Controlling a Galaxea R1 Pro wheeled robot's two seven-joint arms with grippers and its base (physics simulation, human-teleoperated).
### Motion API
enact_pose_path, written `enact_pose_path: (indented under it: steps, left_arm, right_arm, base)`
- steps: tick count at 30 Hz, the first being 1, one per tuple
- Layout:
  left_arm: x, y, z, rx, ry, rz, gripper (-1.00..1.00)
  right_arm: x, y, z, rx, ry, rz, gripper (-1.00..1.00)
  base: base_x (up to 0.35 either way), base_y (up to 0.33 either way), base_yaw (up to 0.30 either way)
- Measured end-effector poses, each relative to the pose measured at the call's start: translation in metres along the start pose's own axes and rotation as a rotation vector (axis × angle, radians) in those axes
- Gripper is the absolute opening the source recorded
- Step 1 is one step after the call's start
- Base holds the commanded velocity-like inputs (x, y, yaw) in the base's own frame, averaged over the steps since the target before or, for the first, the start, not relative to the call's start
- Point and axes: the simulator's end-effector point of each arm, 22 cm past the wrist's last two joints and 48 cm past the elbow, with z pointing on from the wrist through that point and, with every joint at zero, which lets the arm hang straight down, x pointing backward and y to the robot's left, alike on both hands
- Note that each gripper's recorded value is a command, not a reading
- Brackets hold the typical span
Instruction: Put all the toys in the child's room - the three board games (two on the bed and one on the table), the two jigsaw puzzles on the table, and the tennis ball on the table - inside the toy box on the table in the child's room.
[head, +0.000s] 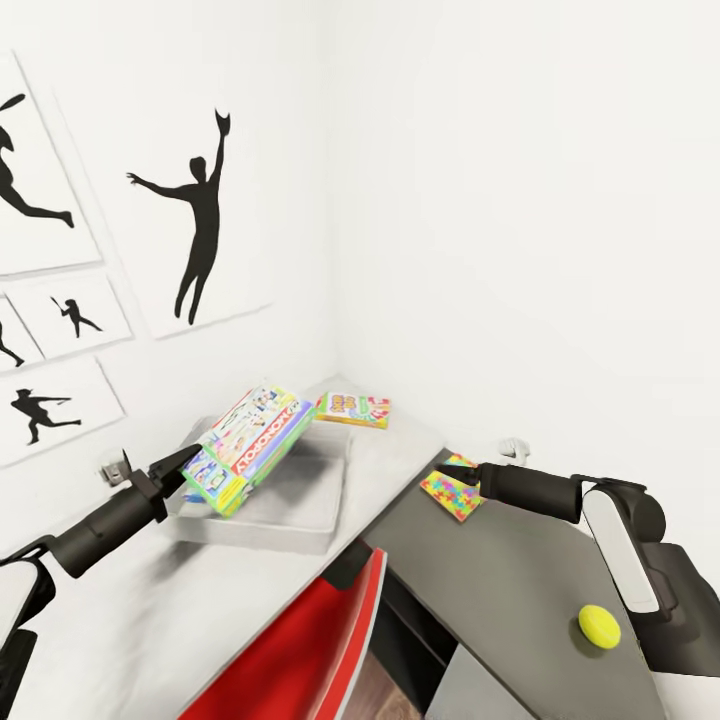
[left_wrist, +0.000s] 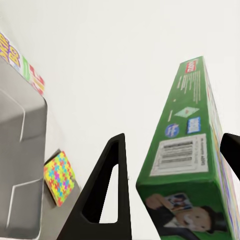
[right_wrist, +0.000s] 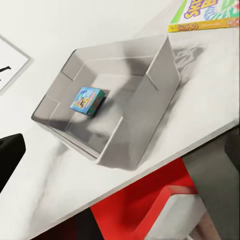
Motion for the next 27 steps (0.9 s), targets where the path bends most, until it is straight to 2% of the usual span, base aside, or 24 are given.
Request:
enact_pose_path:
  steps: [4,8,13,17,19,21,22,26,27]
  left_arm:
    - [-0.005,0.004,-0.001,-0.023,-0.014,-0.010,-1.00]
    - [-0.019,0.012,-0.007,-0.060,-0.054,-0.041,-1.00]
    - [-0.025,0.022,-0.011,-0.110,-0.076,-0.072,-1.00]
    - [-0.034,0.033,-0.014,-0.182,-0.098,-0.092,-1.00]
    - [-0.038,0.035,-0.014,-0.197,-0.107,-0.102,-1.00]
    - [-0.043,0.046,-0.016,-0.260,-0.130,-0.115,-1.00]
    - [-0.043,0.045,-0.016,-0.258,-0.131,-0.117,-1.00]
    - [-0.047,0.065,-0.014,-0.359,-0.189,-0.191,-1.00]
    - [-0.047,0.065,-0.015,-0.363,-0.189,-0.188,-1.00]
  right_arm:
    - [0.000,0.000,0.000,0.000,0.000,0.000,1.00]
    - [0.000,0.001,0.000,-0.002,0.001,0.000,1.00]
    - [0.000,0.001,0.001,-0.002,0.001,0.000,1.00]
    - [0.001,0.001,0.001,-0.001,0.002,-0.001,1.00]
    - [0.001,0.001,0.001,-0.001,0.002,-0.001,1.00]
    - [0.001,0.001,0.001,0.000,0.003,-0.001,1.00]
    - [0.001,0.001,0.001,0.000,0.003,-0.001,1.00]
    - [0.002,0.001,0.001,0.001,0.004,-0.001,1.00]
    - [0.002,0.000,0.001,0.001,0.004,-0.001,1.00]
  base:
    - [0.000,0.000,-0.173]
    - [0.000,0.000,-0.084]
    - [0.000,0.000,-0.042]
    - [0.000,0.000,-0.018]
    - [0.000,0.000,-0.011]
    - [0.000,0.000,-0.007]
    - [0.000,0.000,-0.006]
    - [0.000,0.000,-0.004]
    - [0.000,0.000,-0.002]
